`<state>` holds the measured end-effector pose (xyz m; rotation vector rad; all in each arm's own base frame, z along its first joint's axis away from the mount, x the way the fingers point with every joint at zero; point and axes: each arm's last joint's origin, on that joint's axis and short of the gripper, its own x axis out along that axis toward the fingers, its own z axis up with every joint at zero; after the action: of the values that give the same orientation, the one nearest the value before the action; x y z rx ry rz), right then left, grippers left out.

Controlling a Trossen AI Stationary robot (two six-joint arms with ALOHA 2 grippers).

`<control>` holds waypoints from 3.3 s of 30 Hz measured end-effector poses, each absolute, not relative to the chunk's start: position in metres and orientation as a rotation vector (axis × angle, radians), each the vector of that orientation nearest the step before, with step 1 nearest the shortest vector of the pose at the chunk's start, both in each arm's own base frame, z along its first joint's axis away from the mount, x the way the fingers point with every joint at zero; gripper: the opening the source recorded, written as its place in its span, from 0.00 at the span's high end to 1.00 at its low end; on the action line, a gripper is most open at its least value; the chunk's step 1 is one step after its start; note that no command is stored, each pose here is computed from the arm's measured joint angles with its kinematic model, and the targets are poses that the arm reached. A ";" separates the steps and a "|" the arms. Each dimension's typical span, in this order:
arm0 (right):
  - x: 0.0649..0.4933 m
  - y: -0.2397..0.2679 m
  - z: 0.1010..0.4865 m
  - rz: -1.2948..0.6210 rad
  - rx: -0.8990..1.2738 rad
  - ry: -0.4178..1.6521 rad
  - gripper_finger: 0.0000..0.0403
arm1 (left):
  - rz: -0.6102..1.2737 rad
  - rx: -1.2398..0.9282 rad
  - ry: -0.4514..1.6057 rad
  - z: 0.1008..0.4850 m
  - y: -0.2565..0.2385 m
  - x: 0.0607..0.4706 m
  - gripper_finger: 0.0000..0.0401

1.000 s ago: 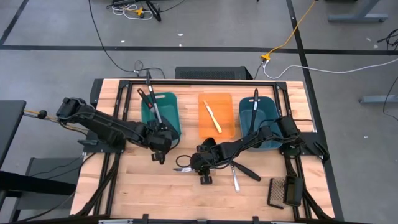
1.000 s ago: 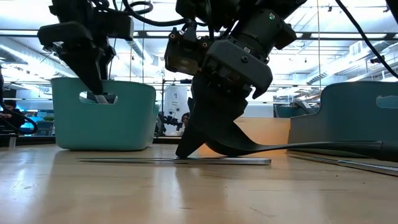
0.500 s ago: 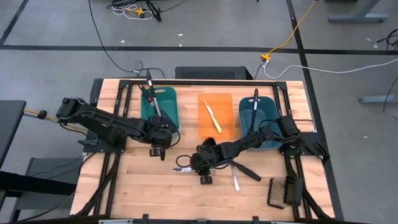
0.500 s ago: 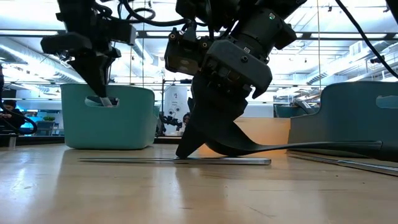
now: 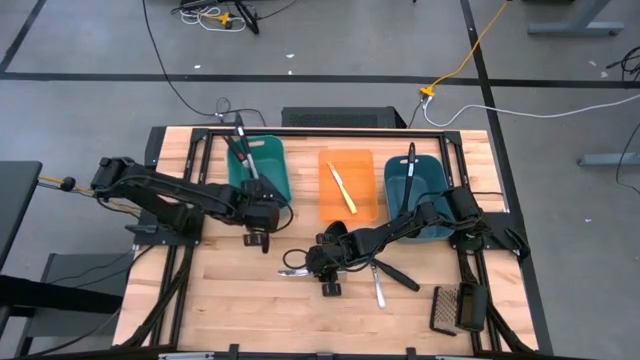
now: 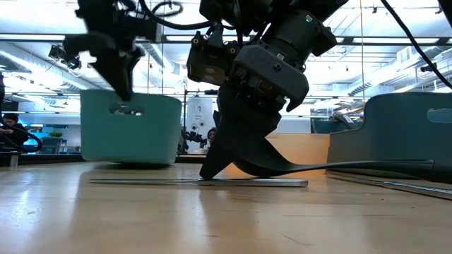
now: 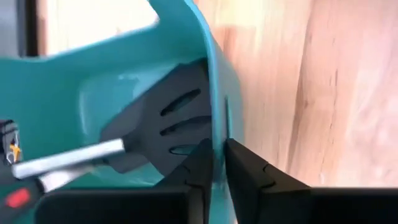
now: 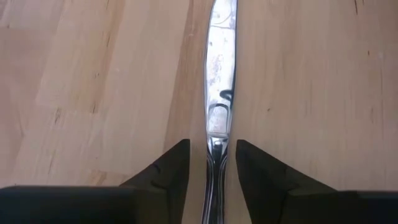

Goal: Pick & Place Kitchen Items
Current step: Adjust the green bin, then put the left silver table knife into the orange bin

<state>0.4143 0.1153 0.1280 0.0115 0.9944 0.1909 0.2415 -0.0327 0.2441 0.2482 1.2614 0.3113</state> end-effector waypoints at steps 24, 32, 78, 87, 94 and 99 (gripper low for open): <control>0.394 0.138 0.163 0.180 -0.055 0.989 0.65 | 0.011 0.048 0.590 0.233 -0.153 0.243 0.98; 0.378 0.150 0.158 0.120 -0.064 1.101 0.65 | 0.117 -0.138 0.590 0.155 -0.146 0.219 0.99; 0.364 0.141 0.151 0.061 -0.135 1.265 0.65 | 0.146 -0.162 0.849 0.086 -0.147 0.228 1.00; 0.363 0.141 0.151 0.059 -0.137 1.272 0.65 | 0.124 -0.159 0.886 0.086 -0.147 0.227 1.00; 0.362 0.140 0.151 0.048 -0.126 1.282 0.65 | 0.125 -0.160 0.889 0.086 -0.148 0.226 1.00; 0.360 0.140 0.150 0.056 -0.114 1.315 0.65 | 0.127 -0.174 0.891 0.086 -0.148 0.225 1.00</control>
<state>0.3597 0.1401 0.1499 -0.1142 1.3152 0.0562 0.2249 -0.1485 0.0861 -0.1735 0.8907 0.1266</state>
